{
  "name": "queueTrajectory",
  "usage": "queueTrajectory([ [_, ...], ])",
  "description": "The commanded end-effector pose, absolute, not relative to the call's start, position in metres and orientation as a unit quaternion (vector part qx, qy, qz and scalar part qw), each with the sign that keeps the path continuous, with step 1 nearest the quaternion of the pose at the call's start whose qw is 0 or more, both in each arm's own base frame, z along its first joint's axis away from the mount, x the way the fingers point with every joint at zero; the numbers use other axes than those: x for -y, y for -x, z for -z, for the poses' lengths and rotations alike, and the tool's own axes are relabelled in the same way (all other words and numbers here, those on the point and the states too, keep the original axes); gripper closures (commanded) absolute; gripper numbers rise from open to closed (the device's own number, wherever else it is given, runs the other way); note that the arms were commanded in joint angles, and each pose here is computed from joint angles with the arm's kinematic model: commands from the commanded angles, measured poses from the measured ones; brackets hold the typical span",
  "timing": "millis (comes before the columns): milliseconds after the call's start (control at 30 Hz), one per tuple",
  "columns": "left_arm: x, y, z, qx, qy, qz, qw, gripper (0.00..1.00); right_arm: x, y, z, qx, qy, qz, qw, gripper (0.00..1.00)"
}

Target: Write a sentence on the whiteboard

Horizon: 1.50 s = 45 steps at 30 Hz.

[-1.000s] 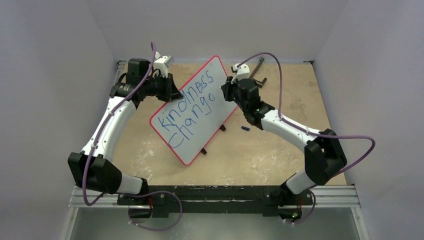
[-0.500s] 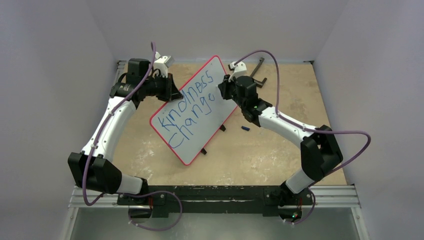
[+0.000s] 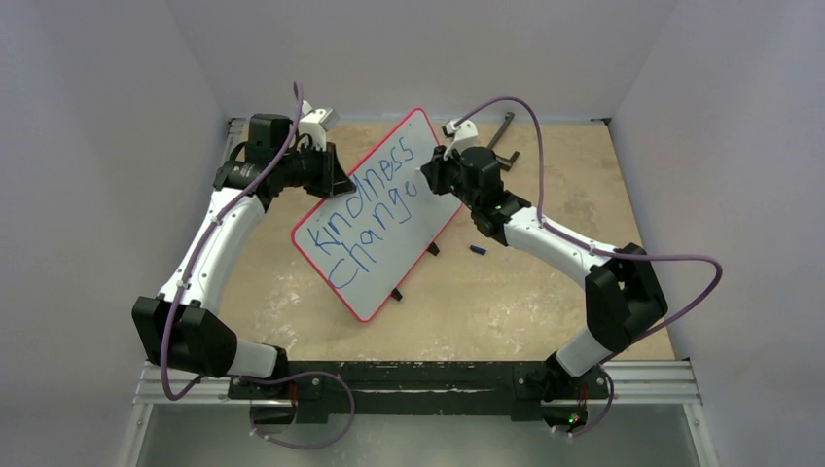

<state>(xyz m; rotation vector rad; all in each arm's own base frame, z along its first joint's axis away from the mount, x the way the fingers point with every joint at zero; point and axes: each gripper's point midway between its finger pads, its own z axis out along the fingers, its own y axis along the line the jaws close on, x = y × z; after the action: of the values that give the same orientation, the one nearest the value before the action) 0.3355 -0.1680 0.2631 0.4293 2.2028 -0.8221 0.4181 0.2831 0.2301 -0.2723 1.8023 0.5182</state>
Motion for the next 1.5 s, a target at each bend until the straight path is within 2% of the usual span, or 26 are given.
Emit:
queueTrajectory([
  [0, 0.168, -0.329, -0.266, -0.853, -0.19, 0.312, 0.373, 1.0, -0.294, -0.416, -0.245, -0.752, 0.135, -0.247, 0.596, 1.0],
  [500, 0.168, -0.329, -0.265, -0.853, -0.189, 0.311, 0.373, 1.0, -0.288, -0.408, -0.219, -0.768, 0.133, -0.242, 0.578, 1.0],
  [900, 0.168, -0.329, -0.266, -0.853, -0.189, 0.312, 0.373, 1.0, -0.27, -0.426, -0.215, -0.787, 0.087, -0.19, 0.58, 1.0],
  [1467, 0.169, -0.328, -0.267, -0.851, -0.19, 0.314, 0.375, 1.0, -0.274, -0.416, -0.195, -0.8, 0.097, -0.208, 0.554, 1.0],
])
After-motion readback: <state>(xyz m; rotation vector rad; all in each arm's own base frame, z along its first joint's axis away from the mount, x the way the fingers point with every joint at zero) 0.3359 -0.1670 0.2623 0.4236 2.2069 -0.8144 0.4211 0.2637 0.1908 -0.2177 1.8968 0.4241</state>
